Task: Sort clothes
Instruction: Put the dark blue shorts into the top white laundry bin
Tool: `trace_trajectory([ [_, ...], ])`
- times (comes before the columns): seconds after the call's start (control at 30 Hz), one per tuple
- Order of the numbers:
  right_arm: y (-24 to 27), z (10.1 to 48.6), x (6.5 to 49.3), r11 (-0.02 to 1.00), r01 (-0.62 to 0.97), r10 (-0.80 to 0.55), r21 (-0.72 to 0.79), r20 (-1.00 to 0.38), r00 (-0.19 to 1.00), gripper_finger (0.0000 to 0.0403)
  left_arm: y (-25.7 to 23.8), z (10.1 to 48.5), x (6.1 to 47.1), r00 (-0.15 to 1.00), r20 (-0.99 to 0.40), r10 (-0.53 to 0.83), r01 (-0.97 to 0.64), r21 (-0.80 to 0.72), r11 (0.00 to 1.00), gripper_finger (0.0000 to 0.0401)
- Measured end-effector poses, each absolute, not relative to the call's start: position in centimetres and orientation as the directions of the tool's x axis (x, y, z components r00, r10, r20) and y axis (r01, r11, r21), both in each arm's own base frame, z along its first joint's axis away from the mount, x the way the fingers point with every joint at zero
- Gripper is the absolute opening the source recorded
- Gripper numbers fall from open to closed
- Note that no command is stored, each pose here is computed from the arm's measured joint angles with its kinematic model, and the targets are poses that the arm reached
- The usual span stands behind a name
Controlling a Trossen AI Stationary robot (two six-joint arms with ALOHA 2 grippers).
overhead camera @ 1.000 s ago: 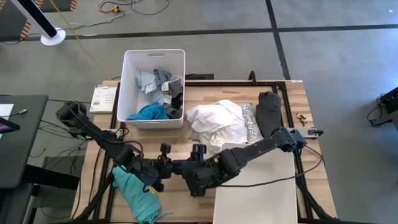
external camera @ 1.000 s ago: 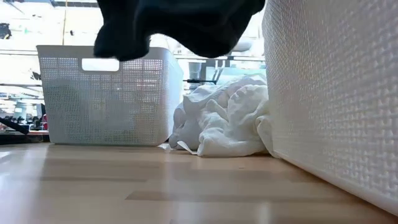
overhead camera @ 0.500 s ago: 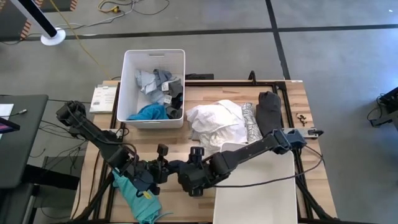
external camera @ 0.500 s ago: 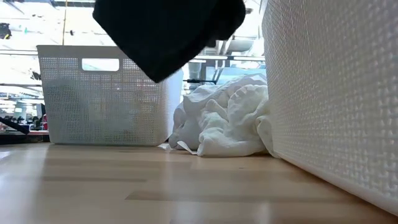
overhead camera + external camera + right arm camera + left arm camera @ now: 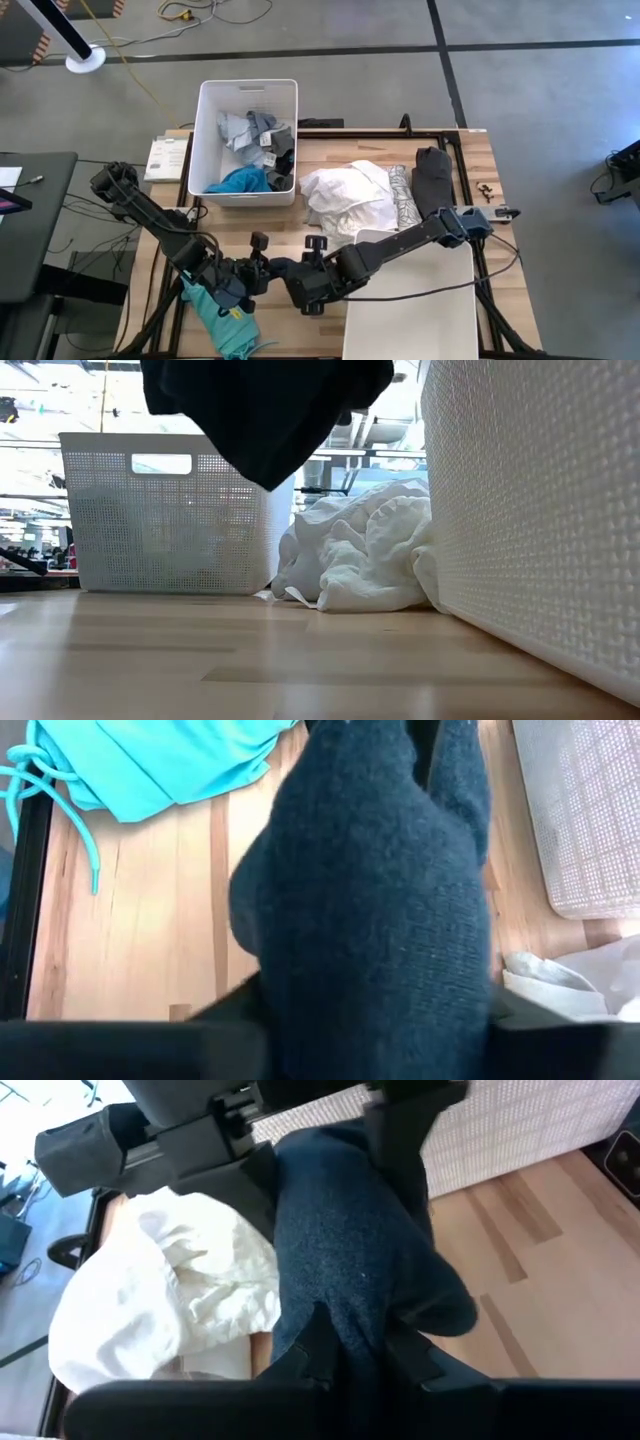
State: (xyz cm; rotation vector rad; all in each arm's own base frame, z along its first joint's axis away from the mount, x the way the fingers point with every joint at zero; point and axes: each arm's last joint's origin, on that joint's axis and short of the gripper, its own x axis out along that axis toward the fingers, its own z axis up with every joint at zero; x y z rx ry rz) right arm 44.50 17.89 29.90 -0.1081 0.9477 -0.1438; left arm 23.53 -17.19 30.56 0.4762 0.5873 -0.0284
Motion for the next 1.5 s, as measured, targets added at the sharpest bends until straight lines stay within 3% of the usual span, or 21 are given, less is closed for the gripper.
trace_trajectory([
  [0.2, 17.9, 29.9, 44.5, 0.984, 0.067, -0.172, -0.163, -0.803, 0.571, 0.0036, -17.1, 30.4, 23.4, 0.827, -0.551, 0.112, 0.165, 0.43, 0.888, 0.0059],
  [0.47, 17.7, 29.9, 44.4, 0.983, 0.062, -0.179, -0.175, -0.807, 0.563, 0.0035, -17.6, 30.2, 22.1, 0.814, -0.555, 0.171, 0.158, 0.495, 0.854, 0.0151],
  [0.6, 17.3, 30.4, 44.3, 0.98, 0.061, -0.189, -0.187, -0.803, 0.566, 0.0035, -17.2, 30.8, 20.8, 0.82, -0.526, 0.225, 0.09, 0.507, 0.857, 0.0209],
  [0.73, 16.7, 31.5, 44.2, 0.978, 0.07, -0.197, -0.195, -0.775, 0.601, 0.0035, -16.2, 32.0, 18.9, 0.826, -0.506, 0.249, 0.013, 0.459, 0.888, 0.0242],
  [1.03, 14.2, 34.6, 44.9, 0.975, 0.115, -0.214, -0.191, -0.659, 0.721, 0.0035, -13.1, 33.4, 14.3, 0.778, -0.56, 0.284, -0.107, 0.328, 0.939, 0.0249],
  [1.2, 12.2, 36.4, 45.4, 0.973, 0.15, -0.226, -0.176, -0.584, 0.779, 0.0035, -11.9, 33.0, 12.4, 0.728, -0.602, 0.328, -0.157, 0.32, 0.935, 0.0249],
  [1.5, 7.4, 39.1, 46.4, 0.956, 0.222, -0.285, -0.191, -0.445, 0.849, 0.0038, -12.2, 30.5, 11.6, 0.712, -0.618, 0.334, -0.108, 0.374, 0.921, 0.0249],
])
